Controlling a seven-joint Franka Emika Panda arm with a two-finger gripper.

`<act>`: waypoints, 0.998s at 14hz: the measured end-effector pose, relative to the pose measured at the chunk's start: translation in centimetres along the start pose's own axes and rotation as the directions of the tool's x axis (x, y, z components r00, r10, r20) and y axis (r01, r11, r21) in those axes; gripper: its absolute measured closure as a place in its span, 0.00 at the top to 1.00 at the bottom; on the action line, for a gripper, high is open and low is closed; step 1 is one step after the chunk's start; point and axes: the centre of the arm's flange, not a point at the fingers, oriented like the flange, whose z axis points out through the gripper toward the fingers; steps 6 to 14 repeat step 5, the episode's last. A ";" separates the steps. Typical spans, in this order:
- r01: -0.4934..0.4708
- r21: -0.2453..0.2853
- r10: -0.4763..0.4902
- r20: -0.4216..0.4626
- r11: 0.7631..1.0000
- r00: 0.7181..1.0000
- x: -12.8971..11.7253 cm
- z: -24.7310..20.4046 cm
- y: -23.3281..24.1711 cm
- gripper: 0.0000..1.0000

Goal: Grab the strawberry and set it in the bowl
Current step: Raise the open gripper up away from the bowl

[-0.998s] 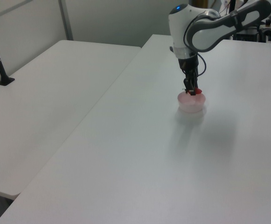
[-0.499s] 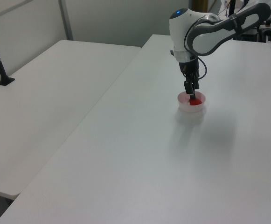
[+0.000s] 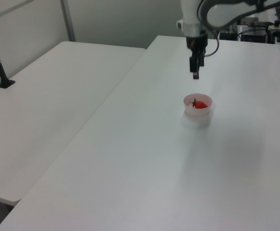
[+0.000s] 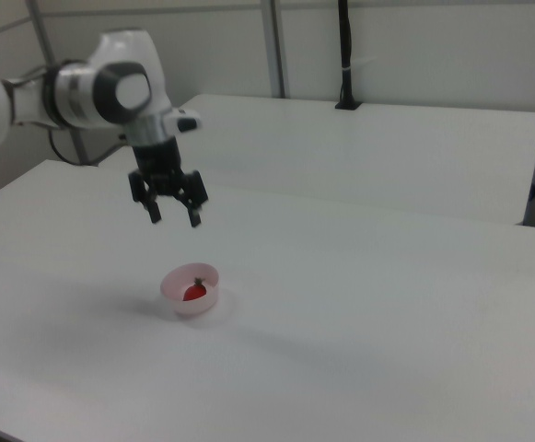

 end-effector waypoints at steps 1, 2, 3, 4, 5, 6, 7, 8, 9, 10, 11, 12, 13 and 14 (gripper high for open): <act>-0.014 -0.001 0.014 -0.014 1.000 1.000 -1.3 -2.5 0.1 1.00; -0.060 -0.001 0.060 -0.032 0.998 0.998 -2.3 -4.6 0.2 1.00; -0.124 0.002 0.124 -0.051 0.992 0.991 -3.2 -6.2 0.3 1.00; -0.157 0.004 0.157 -0.060 0.988 0.986 -3.8 -7.2 0.4 1.00; -0.172 0.006 0.172 -0.068 0.985 0.983 -4.1 -7.8 0.8 1.00; -0.172 0.006 0.172 -0.068 0.985 0.983 -4.1 -7.8 0.8 1.00; -0.172 0.006 0.172 -0.068 0.985 0.983 -4.1 -7.8 0.8 1.00; -0.172 0.006 0.172 -0.068 0.985 0.983 -4.1 -7.8 0.8 1.00; -0.172 0.006 0.172 -0.068 0.985 0.983 -4.1 -7.8 0.8 1.00; -0.172 0.006 0.172 -0.068 0.985 0.983 -4.1 -7.8 0.8 1.00; -0.172 0.006 0.172 -0.068 0.985 0.983 -4.1 -7.8 0.8 1.00; -0.172 0.006 0.172 -0.068 0.985 0.983 -4.1 -7.8 0.8 1.00; -0.172 0.006 0.172 -0.068 0.985 0.983 -4.1 -7.8 0.8 1.00; -0.172 0.006 0.172 -0.068 0.985 0.983 -4.1 -7.8 0.8 1.00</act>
